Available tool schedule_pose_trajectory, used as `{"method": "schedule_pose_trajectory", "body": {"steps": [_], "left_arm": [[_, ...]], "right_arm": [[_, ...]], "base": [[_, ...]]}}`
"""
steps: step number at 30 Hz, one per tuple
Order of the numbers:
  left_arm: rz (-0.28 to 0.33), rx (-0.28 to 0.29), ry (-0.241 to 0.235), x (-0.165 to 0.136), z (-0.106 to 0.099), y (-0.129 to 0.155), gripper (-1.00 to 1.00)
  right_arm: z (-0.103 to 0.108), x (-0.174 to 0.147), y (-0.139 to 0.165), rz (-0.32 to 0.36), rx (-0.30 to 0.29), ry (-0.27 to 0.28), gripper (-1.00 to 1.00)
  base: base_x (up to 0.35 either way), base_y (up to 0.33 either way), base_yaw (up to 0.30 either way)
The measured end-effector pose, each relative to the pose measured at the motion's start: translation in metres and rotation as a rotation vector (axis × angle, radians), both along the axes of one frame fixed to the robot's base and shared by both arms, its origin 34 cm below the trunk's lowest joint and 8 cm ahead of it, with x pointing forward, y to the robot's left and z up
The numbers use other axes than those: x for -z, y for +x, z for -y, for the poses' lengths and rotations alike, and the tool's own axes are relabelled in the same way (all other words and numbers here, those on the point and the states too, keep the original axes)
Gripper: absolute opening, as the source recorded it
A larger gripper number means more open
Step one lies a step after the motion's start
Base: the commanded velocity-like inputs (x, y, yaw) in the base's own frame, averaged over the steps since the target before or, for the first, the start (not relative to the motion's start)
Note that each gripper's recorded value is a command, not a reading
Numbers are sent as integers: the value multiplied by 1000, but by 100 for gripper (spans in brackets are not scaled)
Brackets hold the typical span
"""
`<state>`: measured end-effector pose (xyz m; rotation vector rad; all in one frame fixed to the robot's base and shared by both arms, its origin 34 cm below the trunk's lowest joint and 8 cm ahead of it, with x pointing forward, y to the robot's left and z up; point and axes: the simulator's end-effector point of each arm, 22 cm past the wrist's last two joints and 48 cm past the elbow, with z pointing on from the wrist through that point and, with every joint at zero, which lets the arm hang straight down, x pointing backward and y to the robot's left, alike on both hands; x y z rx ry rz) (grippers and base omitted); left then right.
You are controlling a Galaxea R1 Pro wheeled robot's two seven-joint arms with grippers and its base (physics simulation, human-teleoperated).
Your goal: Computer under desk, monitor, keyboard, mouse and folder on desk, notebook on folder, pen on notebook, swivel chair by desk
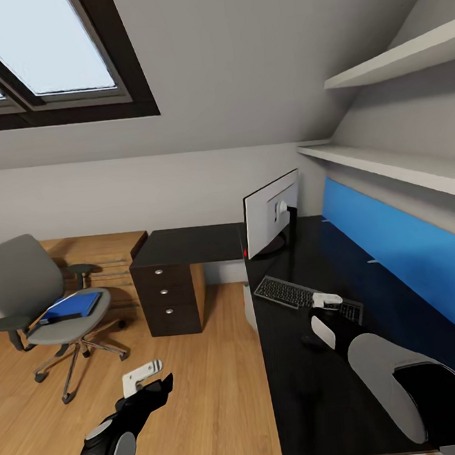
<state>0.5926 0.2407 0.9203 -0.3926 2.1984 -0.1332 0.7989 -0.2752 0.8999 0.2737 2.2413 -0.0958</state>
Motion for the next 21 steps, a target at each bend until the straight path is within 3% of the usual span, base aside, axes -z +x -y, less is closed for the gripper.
{"method": "schedule_pose_trajectory", "body": {"steps": [21], "left_arm": [[-2,1,0,25,0,4,100]], "right_arm": [[-1,24,4,1,0,2,100]], "base": [[0,0,0]]}}
